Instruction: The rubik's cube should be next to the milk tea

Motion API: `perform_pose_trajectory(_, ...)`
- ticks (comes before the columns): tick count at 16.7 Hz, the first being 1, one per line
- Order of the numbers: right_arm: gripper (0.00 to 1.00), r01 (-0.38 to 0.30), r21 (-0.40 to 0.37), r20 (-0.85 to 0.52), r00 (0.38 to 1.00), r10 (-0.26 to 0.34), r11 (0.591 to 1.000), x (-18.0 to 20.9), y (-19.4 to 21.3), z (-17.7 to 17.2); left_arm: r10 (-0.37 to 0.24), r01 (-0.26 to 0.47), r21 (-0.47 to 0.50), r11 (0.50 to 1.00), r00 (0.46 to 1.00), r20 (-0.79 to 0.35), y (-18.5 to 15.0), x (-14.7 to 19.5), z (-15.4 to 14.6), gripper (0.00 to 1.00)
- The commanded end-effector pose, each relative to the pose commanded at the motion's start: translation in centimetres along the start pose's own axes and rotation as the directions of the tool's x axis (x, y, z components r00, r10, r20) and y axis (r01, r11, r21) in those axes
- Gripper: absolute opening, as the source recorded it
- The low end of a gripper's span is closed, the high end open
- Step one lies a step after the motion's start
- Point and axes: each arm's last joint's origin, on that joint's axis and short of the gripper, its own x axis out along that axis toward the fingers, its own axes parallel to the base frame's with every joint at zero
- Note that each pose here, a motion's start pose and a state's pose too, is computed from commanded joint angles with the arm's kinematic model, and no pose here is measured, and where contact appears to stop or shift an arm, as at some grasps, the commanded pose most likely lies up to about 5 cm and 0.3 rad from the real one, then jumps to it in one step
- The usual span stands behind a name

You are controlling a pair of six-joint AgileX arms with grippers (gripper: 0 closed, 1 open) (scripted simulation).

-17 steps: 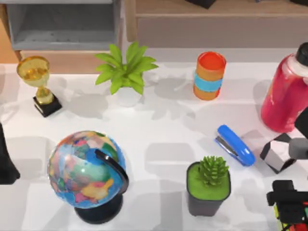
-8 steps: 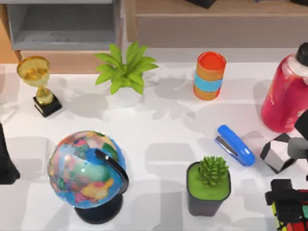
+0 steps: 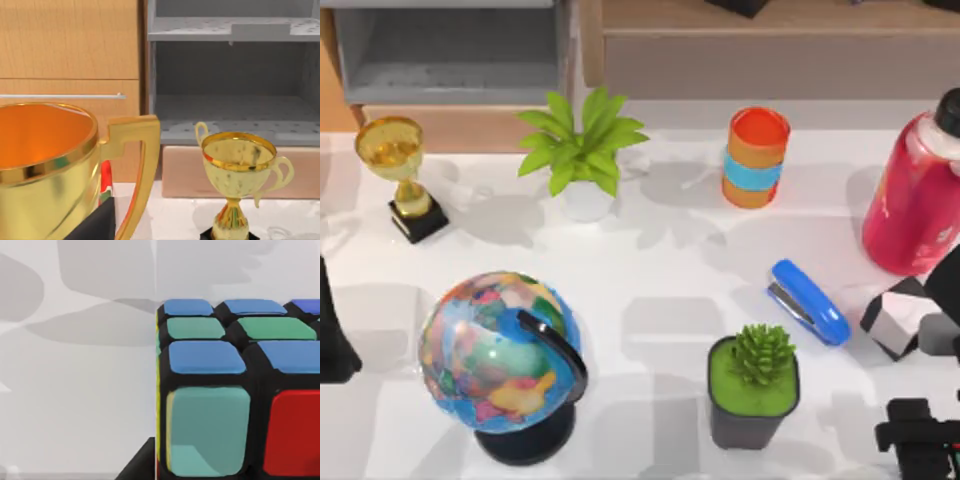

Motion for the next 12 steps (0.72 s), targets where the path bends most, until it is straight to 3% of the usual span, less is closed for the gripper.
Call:
perform_pose_trajectory(1, 0.0, 0.0, 0.0, 0.0, 1.0, 0.0, 1.0, 0.0, 0.0, 0.0, 0.0, 0.0, 0.0, 1.0, 1.0, 0.0, 0.0, 0.0, 0.0, 1.0)
perform_pose_trajectory(12, 0.83, 0.0, 0.0, 0.0, 1.0, 0.0, 1.0, 0.0, 0.0, 0.0, 0.0, 0.0, 0.0, 1.0, 1.0, 0.0, 0.0, 0.0, 0.0, 1.0)
